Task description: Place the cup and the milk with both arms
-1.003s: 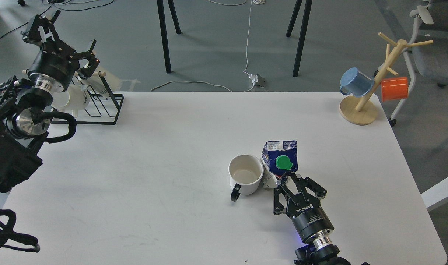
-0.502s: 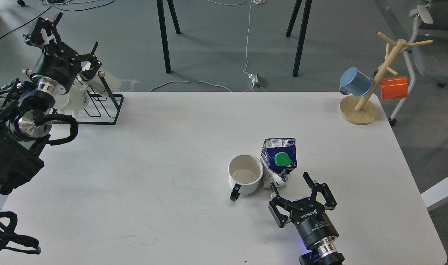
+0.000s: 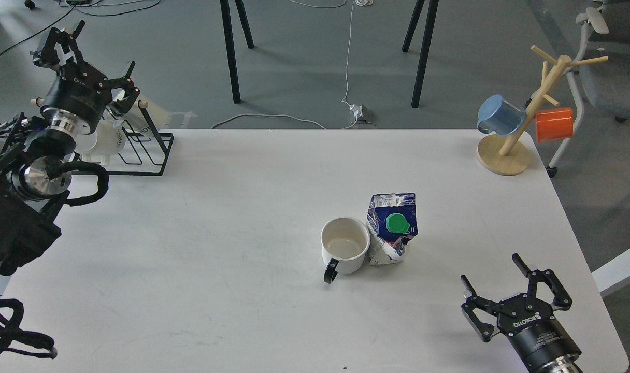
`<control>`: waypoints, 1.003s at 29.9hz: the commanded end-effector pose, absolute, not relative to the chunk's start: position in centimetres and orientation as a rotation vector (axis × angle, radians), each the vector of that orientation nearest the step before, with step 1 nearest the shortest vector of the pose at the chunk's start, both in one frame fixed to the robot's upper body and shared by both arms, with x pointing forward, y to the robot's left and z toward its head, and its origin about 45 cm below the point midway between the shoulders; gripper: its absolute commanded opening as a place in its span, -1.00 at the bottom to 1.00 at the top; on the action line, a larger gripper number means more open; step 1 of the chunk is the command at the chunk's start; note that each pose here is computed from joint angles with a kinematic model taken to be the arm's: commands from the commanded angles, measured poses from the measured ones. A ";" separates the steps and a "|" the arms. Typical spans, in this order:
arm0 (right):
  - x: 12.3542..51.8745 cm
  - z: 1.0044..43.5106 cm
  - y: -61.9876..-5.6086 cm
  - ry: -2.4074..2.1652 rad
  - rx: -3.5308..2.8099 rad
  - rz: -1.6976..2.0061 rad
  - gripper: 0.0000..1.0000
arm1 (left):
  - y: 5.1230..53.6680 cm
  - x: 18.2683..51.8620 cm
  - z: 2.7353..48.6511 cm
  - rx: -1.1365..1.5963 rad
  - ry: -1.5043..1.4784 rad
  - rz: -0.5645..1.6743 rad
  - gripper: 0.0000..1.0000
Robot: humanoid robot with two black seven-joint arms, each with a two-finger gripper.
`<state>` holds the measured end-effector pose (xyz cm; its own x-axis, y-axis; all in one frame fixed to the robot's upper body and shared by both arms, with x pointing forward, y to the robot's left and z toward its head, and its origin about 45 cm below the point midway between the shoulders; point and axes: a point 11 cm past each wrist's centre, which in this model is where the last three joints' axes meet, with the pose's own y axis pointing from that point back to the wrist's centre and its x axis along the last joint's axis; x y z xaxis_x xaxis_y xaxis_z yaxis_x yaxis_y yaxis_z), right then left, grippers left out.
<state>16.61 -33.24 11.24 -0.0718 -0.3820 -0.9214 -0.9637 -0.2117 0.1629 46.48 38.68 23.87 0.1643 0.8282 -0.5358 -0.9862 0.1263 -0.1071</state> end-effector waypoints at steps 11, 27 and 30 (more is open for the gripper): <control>35.1 25.7 -40.3 1.363 -1.805 0.651 0.97 | 37.8 47.6 23.4 -0.498 0.418 1.415 0.99; 49.1 30.4 -34.9 1.269 -1.695 0.723 0.97 | 34.5 49.5 25.2 -0.691 0.509 1.397 0.99; 49.1 30.4 -34.2 1.264 -1.726 0.726 0.97 | 34.3 49.9 26.2 -0.699 0.494 1.388 0.99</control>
